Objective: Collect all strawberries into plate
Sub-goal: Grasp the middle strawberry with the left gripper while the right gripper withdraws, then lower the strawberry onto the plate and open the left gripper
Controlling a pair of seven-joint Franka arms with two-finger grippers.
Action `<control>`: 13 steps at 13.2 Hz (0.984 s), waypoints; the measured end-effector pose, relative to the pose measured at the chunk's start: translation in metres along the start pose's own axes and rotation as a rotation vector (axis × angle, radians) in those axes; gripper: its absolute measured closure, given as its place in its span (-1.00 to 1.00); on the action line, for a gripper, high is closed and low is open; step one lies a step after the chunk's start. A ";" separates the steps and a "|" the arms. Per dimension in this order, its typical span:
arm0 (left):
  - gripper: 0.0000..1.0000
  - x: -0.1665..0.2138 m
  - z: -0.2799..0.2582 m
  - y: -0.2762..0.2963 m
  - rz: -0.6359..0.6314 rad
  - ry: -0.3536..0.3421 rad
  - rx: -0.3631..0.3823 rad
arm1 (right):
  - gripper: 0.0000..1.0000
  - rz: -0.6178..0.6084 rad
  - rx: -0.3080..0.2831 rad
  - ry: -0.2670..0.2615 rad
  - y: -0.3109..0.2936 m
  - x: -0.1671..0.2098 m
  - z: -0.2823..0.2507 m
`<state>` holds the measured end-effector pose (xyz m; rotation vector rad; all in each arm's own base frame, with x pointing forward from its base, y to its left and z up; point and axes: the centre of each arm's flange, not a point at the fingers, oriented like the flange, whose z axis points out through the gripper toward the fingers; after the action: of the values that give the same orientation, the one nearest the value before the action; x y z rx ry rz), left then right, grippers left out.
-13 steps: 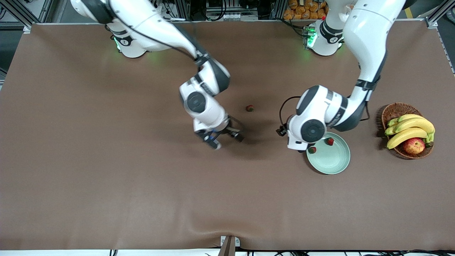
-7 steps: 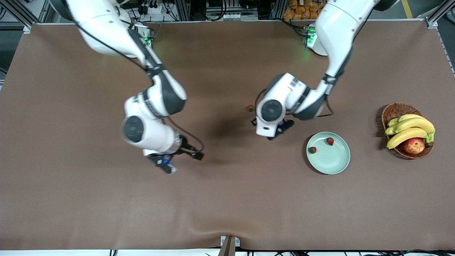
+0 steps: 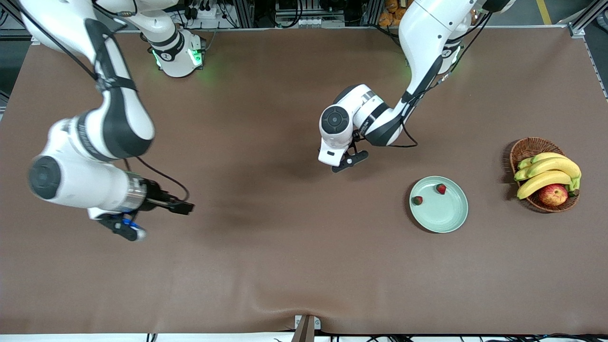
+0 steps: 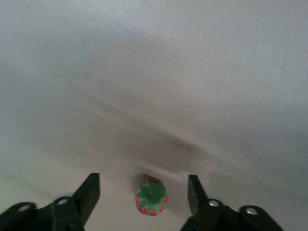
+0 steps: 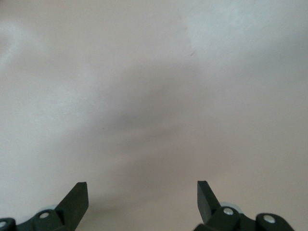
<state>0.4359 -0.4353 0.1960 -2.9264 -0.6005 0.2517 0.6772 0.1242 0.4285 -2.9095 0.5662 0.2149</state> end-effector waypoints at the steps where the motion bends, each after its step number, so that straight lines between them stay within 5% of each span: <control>1: -0.59 -0.006 0.006 0.000 0.009 0.002 -0.008 | -1.00 -0.053 -0.017 0.010 0.011 0.001 -0.013; 6: -0.49 -0.020 0.025 -0.003 0.007 0.009 -0.042 | -1.00 -0.241 -0.093 0.027 0.061 -0.018 -0.086; 10: -0.32 -0.020 0.028 -0.005 0.007 0.007 -0.035 | -1.00 -0.313 -0.091 0.082 0.119 -0.059 -0.157; 13: 0.36 -0.019 0.025 -0.004 0.002 0.010 -0.044 | -1.00 -0.324 -0.095 0.108 0.128 -0.111 -0.191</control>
<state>0.4119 -0.4366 0.1746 -2.9689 -0.6092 0.2265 0.5470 0.0102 0.6157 -3.0620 0.0946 0.0418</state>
